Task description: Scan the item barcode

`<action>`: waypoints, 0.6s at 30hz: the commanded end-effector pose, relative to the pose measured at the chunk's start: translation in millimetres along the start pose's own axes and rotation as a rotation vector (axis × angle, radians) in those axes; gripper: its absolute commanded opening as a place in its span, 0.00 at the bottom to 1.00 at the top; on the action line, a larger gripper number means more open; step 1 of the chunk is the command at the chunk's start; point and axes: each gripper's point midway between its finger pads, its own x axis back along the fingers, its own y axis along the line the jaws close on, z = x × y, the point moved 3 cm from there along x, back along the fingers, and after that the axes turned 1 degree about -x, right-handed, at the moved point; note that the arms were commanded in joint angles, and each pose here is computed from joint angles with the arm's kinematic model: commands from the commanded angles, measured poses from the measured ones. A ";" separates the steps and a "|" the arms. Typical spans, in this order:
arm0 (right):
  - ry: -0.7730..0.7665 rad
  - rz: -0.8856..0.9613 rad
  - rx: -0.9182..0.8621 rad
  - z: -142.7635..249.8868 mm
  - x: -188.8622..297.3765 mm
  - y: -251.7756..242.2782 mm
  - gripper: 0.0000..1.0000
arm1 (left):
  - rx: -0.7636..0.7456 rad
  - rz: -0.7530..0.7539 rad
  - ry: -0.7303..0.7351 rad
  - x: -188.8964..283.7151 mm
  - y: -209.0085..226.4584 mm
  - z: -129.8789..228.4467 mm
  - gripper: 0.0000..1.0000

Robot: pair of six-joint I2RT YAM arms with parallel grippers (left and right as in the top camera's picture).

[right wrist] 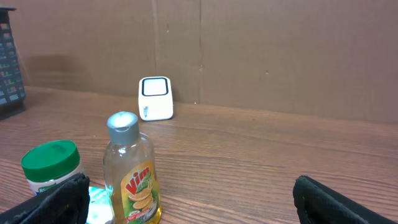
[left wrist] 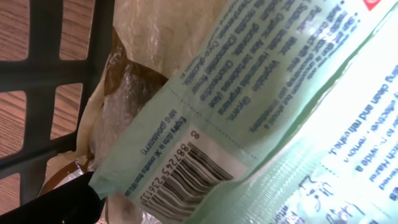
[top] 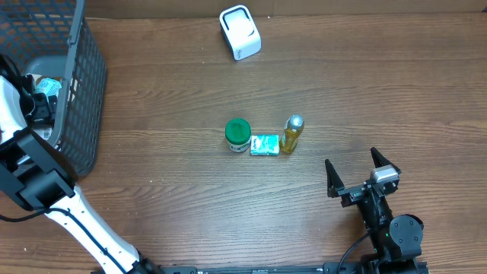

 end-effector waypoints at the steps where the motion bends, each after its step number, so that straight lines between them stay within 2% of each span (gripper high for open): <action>1: -0.001 -0.003 0.002 2.4 -0.2 0.3 1.00 | 0.029 -0.016 -0.036 17.9 5.3 -9.1 1.00; 8: -0.001 -0.003 0.002 2.5 -0.2 0.3 1.00 | 0.036 0.024 -0.201 69.7 0.7 -43.4 1.00; 18: -0.001 -0.004 0.002 2.5 -0.2 0.3 1.00 | -0.020 0.035 -0.211 50.5 -22.0 -56.0 1.00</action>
